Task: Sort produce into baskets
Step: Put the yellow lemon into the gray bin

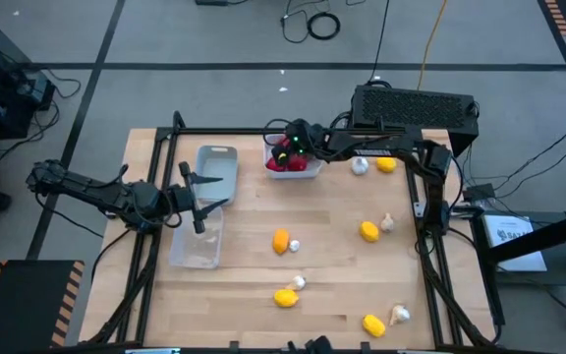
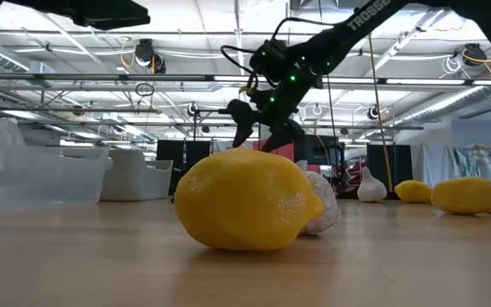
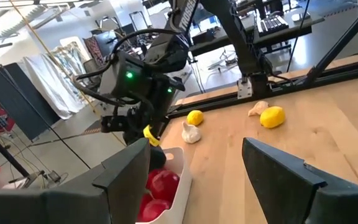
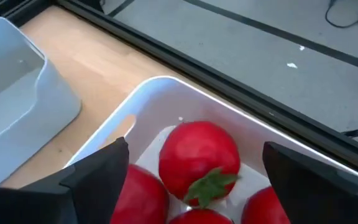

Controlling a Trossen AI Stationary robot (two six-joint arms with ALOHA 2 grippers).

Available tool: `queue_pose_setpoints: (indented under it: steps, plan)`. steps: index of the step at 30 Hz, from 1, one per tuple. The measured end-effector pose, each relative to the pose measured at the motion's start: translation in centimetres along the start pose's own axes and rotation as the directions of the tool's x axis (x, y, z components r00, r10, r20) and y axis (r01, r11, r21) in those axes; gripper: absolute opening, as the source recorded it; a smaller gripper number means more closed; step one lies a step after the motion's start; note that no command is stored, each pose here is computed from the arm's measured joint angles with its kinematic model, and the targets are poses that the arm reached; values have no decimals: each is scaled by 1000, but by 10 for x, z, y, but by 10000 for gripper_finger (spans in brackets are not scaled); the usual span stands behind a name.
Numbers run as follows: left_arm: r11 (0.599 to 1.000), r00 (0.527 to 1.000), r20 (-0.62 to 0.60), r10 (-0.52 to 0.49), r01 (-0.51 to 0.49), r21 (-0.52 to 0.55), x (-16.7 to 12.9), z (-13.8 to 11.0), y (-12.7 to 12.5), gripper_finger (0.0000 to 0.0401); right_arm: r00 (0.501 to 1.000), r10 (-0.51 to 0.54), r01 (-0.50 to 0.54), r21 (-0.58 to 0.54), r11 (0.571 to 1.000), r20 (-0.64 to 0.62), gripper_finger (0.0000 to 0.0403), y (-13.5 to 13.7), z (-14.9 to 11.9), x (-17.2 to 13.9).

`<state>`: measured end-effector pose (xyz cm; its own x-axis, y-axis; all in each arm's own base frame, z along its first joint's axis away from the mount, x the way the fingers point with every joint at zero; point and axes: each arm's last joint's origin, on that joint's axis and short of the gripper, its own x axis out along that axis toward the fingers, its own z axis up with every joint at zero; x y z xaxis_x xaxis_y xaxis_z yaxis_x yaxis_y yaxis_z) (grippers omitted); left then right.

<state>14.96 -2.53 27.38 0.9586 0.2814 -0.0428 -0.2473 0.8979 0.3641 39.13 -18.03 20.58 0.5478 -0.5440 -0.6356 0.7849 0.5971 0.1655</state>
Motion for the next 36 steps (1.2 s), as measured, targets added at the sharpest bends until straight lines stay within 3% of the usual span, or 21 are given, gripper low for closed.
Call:
queue_pose_setpoints:
  steps: [5,10,17,21,27,33,36]
  plan:
    - [1000,1000,5,2,-2,-3,0,1,0,264,1000,8,-8,6,1000,-18,359,-1,2,-6]
    - [1000,1000,5,2,-2,-3,0,1,0,264,983,115,-113,26,993,-140,359,6,13,-22]
    - [1000,1000,11,-13,13,-2,0,1,0,264,882,265,-259,68,963,-389,359,45,0,-52]
    - [1000,1000,15,-25,25,-3,0,1,-1,264,842,220,-258,-9,966,-492,359,76,-23,-78]
    - [998,999,22,-44,45,-36,0,1,-1,264,828,139,-252,-140,958,-544,359,123,-71,-121]
    - [971,978,56,-203,208,-115,5,1,-10,264,894,-77,-94,-351,932,-442,359,147,-121,-168]
    - [959,973,34,-228,231,-165,13,-2,-17,264,910,-158,-19,-420,907,-382,359,151,-142,-190]
